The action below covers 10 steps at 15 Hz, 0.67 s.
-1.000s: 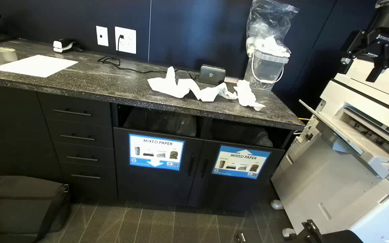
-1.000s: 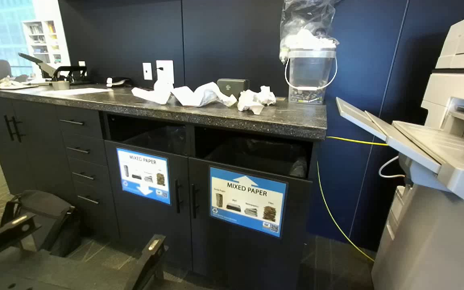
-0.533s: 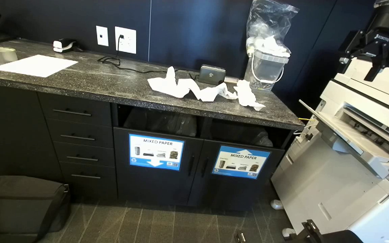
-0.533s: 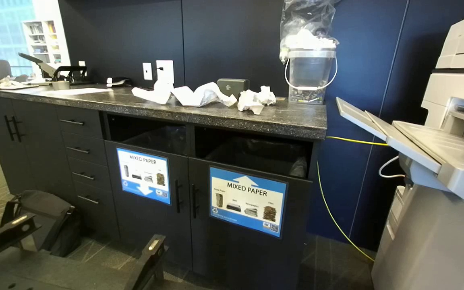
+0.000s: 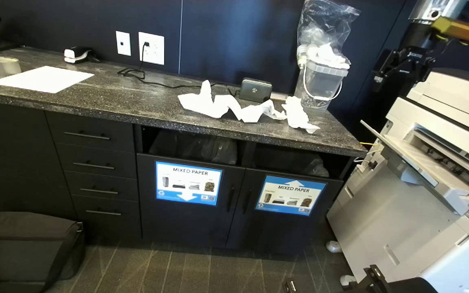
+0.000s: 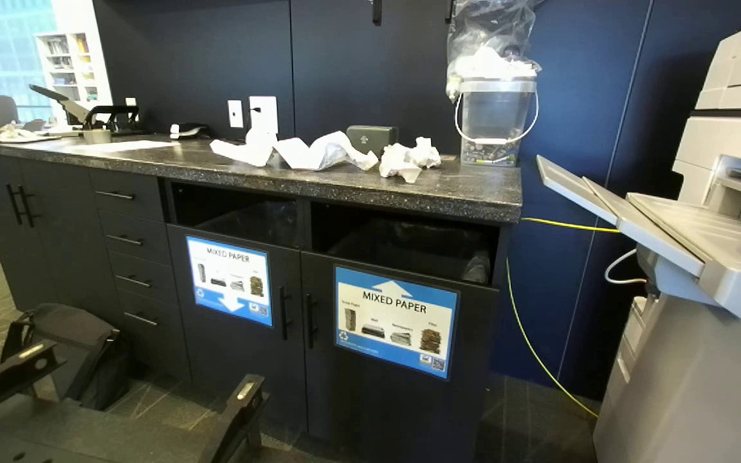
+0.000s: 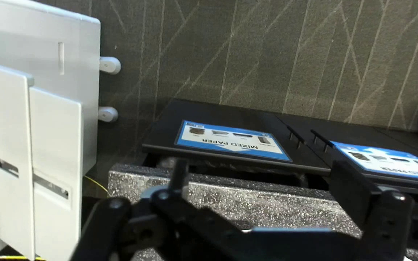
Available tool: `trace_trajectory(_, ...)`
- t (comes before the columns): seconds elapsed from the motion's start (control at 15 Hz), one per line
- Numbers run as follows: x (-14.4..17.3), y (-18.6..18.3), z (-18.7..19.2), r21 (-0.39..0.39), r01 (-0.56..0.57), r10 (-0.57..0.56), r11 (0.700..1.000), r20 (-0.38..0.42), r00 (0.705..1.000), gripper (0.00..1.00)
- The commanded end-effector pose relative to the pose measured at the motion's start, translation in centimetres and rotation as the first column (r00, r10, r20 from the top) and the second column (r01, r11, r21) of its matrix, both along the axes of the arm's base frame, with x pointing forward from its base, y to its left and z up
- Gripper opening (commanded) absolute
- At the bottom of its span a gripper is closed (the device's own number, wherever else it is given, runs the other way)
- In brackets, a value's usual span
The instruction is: Put the tissues inside the rubbish bin.
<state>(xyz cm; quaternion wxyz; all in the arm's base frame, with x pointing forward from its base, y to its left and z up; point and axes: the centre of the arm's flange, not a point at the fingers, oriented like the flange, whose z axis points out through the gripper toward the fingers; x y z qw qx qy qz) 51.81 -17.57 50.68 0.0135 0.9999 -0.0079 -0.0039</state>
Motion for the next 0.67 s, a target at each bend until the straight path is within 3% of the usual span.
trace_trajectory(0.0, 6.4, 0.1, -0.8, -0.046, -0.124, 0.125, 0.991, 0.032, 0.992, 1.0)
trace_trajectory(0.33, 13.6, 0.6, -3.7, -0.085, -0.265, 0.274, 0.96, 0.125, 0.953, 1.0)
trace_trajectory(0.6, 17.5, 1.5, -6.0, -0.075, -0.343, 0.351, 0.936, 0.16, 0.923, 1.0)
